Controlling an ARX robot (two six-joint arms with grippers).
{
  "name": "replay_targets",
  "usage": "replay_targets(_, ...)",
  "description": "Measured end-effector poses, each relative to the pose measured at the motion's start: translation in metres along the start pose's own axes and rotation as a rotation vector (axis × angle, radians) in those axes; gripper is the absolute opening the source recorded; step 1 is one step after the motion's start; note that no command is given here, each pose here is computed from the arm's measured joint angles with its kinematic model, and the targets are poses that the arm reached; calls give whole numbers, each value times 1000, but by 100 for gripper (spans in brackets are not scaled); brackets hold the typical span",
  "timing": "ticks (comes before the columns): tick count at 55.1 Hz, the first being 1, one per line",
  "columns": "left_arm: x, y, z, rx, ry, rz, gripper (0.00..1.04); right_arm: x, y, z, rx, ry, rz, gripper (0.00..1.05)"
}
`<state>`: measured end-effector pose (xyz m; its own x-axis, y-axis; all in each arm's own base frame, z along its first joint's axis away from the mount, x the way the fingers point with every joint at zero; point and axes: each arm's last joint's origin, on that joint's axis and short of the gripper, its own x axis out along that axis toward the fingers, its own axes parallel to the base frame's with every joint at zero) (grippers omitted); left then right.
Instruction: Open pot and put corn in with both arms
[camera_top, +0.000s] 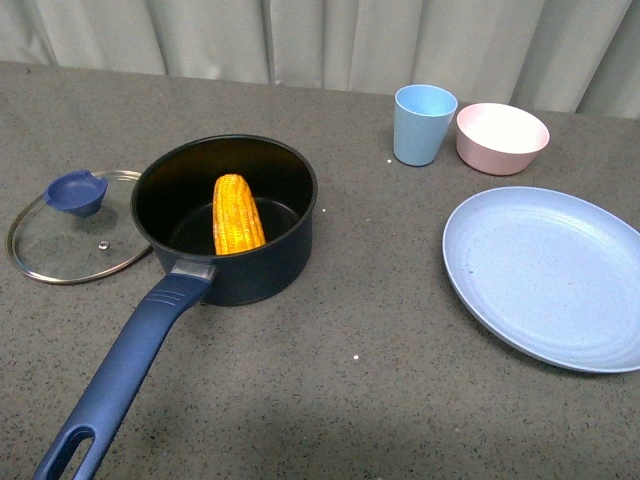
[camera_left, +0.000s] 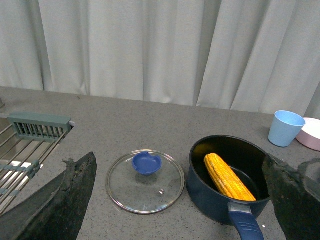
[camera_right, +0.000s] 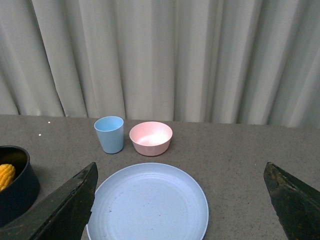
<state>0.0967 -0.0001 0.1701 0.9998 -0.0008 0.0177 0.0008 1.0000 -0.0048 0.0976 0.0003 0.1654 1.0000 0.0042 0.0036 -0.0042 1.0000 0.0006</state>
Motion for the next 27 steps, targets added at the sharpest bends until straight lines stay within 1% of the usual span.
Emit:
replay_targets(4, 0, 0, 0, 0, 0, 0, 98, 0, 0, 0, 0, 0, 0, 95)
replay_targets(27, 0, 0, 0, 0, 0, 0, 98, 0, 0, 0, 0, 0, 0, 96)
